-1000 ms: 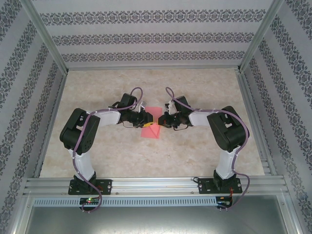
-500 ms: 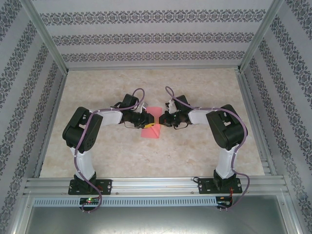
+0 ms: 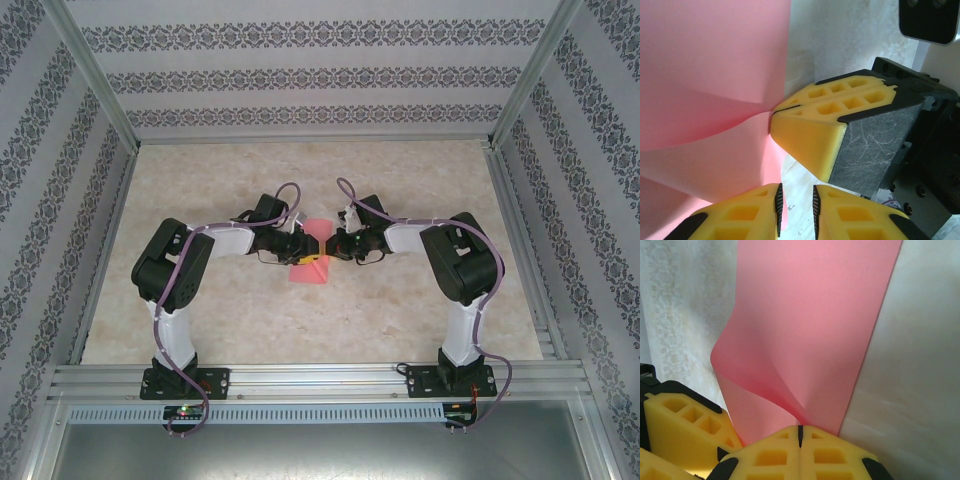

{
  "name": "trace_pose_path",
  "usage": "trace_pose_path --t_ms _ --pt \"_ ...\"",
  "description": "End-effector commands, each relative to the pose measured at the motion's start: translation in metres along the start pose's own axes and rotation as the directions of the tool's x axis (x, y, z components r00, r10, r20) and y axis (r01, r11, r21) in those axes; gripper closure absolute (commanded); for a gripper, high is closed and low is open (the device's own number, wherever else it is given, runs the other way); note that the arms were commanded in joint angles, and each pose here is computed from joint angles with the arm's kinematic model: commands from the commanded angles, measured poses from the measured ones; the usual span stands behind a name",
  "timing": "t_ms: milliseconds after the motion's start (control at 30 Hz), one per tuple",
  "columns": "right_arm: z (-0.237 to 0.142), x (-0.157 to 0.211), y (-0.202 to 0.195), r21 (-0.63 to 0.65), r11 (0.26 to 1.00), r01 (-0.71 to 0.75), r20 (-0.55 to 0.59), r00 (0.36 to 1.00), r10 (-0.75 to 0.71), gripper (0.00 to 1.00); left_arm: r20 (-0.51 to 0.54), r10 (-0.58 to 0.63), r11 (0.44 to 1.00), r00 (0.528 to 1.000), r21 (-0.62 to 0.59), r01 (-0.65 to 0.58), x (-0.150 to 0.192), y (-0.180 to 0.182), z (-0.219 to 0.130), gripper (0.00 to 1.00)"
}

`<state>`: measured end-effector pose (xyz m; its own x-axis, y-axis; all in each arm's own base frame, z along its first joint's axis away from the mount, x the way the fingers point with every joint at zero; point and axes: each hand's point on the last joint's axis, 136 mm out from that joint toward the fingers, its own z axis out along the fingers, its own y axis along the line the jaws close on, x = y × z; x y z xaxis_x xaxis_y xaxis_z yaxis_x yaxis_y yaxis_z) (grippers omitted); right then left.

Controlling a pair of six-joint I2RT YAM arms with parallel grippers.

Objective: Fold a paper plane with a square sheet of paper (pick it up from the middle)

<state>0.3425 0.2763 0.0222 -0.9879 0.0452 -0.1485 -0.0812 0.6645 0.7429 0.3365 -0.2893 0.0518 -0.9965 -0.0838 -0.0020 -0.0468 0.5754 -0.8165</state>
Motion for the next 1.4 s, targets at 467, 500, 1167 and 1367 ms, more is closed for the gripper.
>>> trace_pose_path --t_ms 467,500,1167,1367 --pt "0.002 -0.003 0.002 -0.014 1.000 0.008 -0.015 1.000 -0.008 0.95 -0.006 0.017 0.998 1.000 -0.057 -0.017 0.003 0.007 0.001 0.74" --pt "0.002 -0.001 0.002 -0.013 1.000 0.009 -0.017 1.000 -0.009 0.95 -0.001 0.027 0.999 1.000 -0.038 -0.027 0.003 0.001 -0.001 0.74" --pt "0.008 0.002 -0.002 -0.005 1.000 -0.005 -0.030 1.000 0.005 0.95 -0.023 0.027 0.993 0.999 -0.117 -0.029 0.008 0.012 0.008 0.74" --pt "0.009 0.003 -0.004 0.000 1.000 -0.010 -0.035 0.999 0.010 0.95 -0.029 0.017 0.991 0.999 -0.135 -0.021 0.009 0.018 0.009 0.75"
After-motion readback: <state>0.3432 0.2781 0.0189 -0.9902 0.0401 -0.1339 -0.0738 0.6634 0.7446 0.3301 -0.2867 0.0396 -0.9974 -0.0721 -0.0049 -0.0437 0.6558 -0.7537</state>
